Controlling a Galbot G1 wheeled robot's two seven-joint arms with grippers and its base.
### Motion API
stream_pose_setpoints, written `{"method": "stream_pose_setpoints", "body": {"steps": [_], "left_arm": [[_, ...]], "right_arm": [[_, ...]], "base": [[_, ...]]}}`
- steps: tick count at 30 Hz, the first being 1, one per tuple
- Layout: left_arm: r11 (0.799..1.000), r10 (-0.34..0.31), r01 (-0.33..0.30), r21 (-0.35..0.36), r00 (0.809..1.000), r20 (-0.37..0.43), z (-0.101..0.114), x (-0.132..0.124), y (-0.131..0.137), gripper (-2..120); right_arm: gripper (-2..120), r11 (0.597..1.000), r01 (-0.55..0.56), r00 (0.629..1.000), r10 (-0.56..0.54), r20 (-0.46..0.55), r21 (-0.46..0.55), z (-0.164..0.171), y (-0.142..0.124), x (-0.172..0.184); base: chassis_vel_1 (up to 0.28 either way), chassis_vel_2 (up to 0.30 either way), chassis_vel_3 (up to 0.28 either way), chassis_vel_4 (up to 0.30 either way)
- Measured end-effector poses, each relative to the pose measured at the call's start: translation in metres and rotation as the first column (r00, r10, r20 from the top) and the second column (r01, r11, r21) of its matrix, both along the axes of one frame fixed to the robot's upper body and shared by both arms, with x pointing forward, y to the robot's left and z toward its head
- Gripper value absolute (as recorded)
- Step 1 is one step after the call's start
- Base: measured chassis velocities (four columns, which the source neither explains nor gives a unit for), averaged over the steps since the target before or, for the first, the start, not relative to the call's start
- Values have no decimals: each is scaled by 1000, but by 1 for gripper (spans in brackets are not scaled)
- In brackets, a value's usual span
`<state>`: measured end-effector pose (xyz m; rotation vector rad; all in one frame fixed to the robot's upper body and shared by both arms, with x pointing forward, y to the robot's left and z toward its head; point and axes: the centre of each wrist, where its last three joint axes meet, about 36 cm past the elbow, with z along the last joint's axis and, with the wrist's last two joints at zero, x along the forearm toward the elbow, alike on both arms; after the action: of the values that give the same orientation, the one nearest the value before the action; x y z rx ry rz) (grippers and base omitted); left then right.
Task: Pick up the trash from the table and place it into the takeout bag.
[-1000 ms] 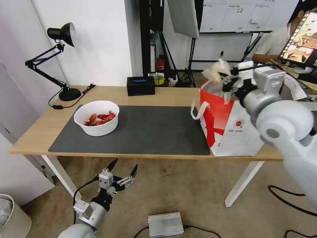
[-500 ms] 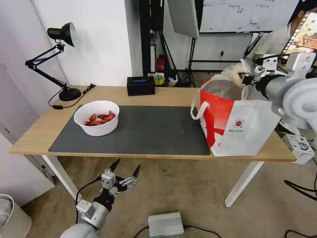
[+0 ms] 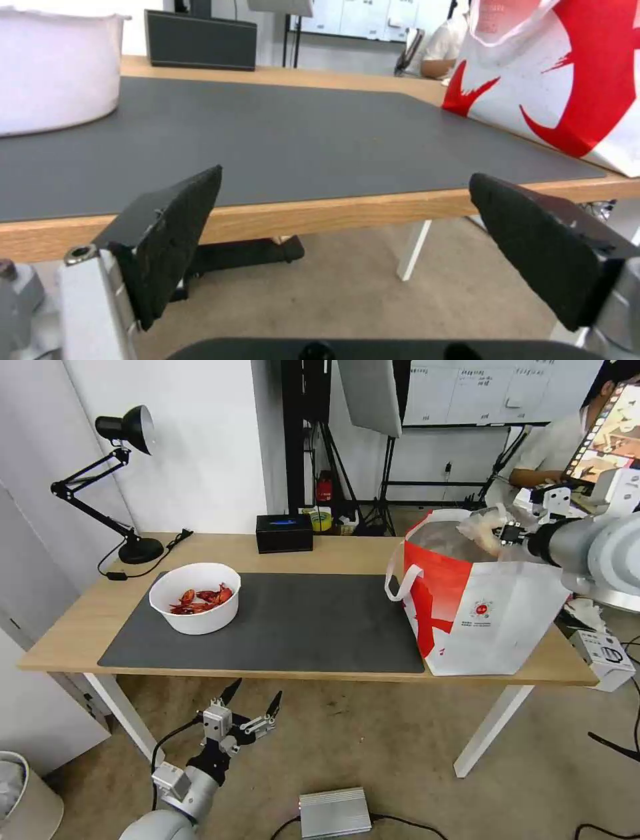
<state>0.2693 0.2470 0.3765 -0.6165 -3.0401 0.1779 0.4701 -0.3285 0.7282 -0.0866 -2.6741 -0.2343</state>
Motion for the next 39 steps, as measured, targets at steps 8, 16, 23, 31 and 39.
{"method": "stream_pose_setpoints", "body": {"steps": [8, 16, 23, 31, 39], "left_arm": [[1000, 1, -1, 1, 1000, 7, 2, -1, 1, 100], [1000, -3, 3, -1, 1000, 15, 4, -5, -1, 100], [1000, -7, 7, 1, 1000, 17, 5, -6, -2, 100], [1000, -17, 17, 0, 1000, 13, 5, -7, -5, 100], [1000, -23, 23, 1, 1000, 16, 5, -6, -5, 100]], "right_arm": [[2, 1000, 3, 1000, -3, -20, 11, -1, -1, 0], [8, 1000, 8, 999, -7, -36, 14, -1, -2, -4], [30, 1000, 6, 999, -6, -34, 3, 0, -3, -10], [58, 1000, 6, 999, -6, -40, -14, -2, -4, -16], [88, 1000, 7, 999, -8, -34, -22, 1, -5, -17]], "base": [[0, 0, 0, 0], [0, 0, 0, 0], [0, 0, 0, 0], [0, 0, 0, 0], [0, 0, 0, 0]]}}
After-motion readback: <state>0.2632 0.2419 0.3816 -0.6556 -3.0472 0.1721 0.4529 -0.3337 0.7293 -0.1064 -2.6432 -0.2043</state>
